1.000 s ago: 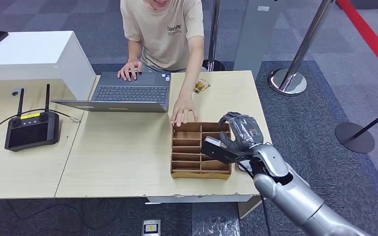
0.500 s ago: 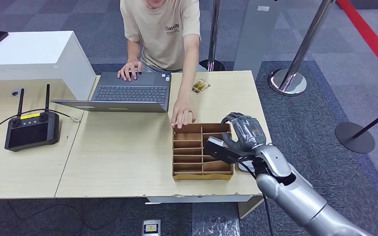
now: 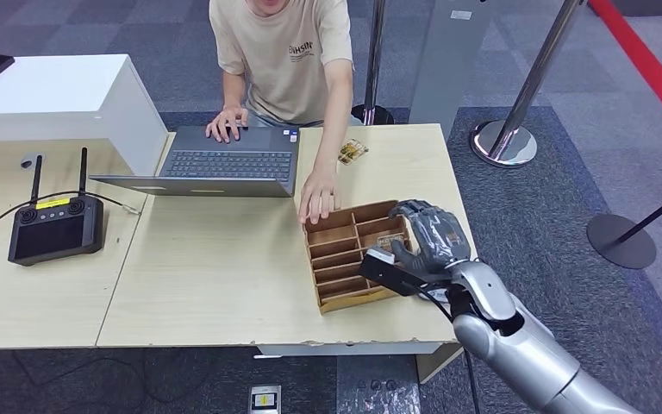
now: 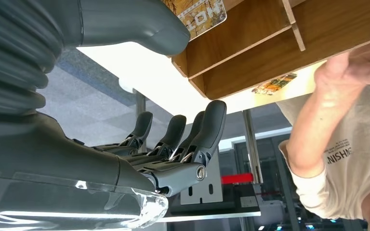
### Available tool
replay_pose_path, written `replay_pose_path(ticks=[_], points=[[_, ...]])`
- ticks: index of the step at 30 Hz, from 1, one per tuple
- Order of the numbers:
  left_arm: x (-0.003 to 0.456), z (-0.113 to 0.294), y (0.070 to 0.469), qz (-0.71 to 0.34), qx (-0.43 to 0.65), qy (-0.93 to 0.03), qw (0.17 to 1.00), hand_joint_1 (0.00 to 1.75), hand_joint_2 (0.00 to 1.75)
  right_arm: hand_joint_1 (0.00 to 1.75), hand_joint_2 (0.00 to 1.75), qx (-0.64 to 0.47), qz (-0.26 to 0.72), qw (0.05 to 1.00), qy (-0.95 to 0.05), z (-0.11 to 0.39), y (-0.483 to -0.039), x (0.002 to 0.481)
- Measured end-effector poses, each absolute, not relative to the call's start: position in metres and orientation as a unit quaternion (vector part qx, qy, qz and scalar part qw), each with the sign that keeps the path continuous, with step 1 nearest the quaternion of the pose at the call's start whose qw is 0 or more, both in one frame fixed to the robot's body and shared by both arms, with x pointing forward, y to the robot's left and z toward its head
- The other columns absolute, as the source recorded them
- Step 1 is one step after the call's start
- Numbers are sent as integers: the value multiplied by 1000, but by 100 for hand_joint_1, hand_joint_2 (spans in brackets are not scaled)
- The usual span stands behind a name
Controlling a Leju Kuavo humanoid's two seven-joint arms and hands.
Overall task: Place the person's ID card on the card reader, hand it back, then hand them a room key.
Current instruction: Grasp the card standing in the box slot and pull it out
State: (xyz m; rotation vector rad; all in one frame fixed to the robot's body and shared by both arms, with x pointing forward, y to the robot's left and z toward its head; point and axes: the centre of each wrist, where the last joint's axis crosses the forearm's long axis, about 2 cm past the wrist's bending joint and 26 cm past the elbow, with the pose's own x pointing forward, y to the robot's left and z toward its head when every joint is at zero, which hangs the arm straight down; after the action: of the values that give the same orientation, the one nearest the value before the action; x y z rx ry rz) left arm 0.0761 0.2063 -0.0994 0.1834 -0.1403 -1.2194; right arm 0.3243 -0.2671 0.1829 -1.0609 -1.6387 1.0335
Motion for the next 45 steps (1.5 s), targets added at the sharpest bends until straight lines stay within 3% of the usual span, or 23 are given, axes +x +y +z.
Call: replay_pose_path(ticks=[45], points=[[78, -99, 207, -574, 87, -70, 811, 0, 0, 80, 175, -409, 442, 469, -646, 184, -256, 348]])
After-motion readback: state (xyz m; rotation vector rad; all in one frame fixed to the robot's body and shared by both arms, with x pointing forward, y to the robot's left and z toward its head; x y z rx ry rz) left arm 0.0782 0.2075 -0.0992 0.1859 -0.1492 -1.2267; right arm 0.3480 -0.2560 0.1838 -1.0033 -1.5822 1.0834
